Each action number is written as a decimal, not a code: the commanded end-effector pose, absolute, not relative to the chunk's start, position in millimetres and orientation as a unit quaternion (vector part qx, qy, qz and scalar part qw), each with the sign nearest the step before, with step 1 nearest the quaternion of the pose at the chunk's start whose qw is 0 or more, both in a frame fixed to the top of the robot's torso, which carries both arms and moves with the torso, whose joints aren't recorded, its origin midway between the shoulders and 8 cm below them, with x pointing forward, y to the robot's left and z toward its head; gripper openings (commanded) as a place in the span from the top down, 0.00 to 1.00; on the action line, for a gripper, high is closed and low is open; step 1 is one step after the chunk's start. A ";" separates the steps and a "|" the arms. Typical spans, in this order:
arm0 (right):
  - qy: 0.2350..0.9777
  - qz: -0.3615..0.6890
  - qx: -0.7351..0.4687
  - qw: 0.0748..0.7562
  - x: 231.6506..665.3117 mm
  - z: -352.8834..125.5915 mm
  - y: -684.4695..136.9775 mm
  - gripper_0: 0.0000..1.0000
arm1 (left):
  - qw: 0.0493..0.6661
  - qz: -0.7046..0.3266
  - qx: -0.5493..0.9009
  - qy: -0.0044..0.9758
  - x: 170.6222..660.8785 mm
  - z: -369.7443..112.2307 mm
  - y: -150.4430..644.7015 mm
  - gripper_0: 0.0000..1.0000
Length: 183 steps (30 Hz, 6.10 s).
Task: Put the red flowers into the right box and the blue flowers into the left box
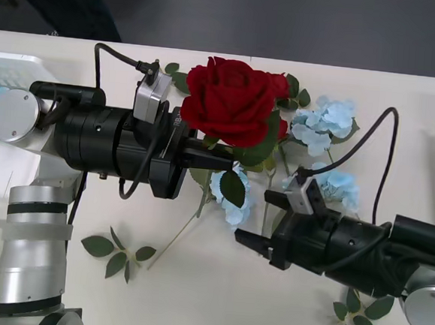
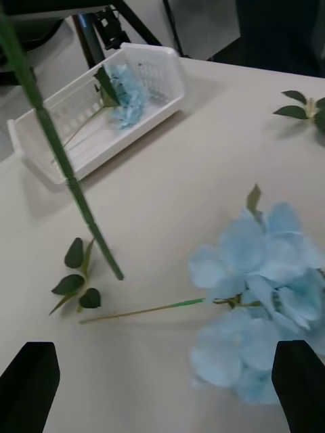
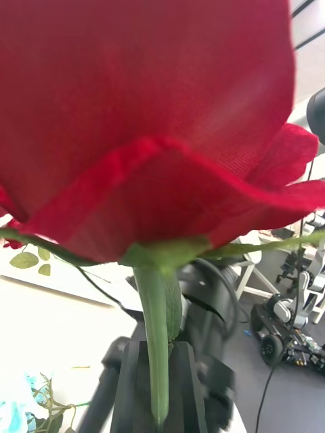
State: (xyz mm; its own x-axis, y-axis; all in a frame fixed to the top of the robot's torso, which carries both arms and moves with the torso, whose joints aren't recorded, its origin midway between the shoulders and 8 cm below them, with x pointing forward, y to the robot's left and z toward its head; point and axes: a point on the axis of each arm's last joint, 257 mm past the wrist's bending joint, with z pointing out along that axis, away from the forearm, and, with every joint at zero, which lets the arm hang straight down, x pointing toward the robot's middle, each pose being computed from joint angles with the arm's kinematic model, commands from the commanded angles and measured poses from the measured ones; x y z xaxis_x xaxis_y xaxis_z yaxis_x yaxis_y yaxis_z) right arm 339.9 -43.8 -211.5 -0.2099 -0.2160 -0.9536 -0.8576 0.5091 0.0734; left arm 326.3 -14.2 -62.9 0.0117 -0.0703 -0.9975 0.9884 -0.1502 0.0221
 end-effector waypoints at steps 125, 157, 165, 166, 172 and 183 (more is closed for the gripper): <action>0.921 -0.116 0.121 0.352 420.4 -148.0 -570.8 1.00 | 0.365 -0.141 0.385 0.836 390.2 -210.4 69.0 0.00; 0.903 -0.314 0.169 0.238 358.5 -235.4 -721.4 0.66 | 0.287 -0.058 0.380 0.878 455.7 -310.6 52.5 0.00; 0.904 -0.304 0.150 0.260 374.5 -236.3 -711.7 0.25 | 0.280 -0.045 0.392 0.875 452.4 -318.2 49.2 0.00; 0.905 -0.302 0.144 0.264 378.2 -235.9 -708.1 0.25 | 0.280 -0.043 0.393 0.875 451.9 -319.4 48.3 0.00; 0.915 -0.240 0.129 0.298 408.2 -225.4 -662.1 0.25 | 0.273 -0.033 0.402 0.873 450.0 -329.4 45.8 0.00; 0.948 -0.048 0.035 0.313 437.1 -196.8 -486.4 0.25 | 0.275 -0.032 0.405 0.871 458.7 -343.9 34.9 0.07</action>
State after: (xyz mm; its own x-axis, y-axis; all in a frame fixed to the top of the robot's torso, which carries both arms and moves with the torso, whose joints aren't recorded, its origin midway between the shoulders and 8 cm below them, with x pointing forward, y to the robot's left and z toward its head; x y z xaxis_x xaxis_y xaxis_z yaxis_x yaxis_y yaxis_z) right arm 436.0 -506.9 -206.3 -0.8057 0.0693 -0.5883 0.1464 0.9856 -0.0843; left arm 449.5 46.3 -360.4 -0.5205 0.7124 -0.4707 0.7432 0.6494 0.1612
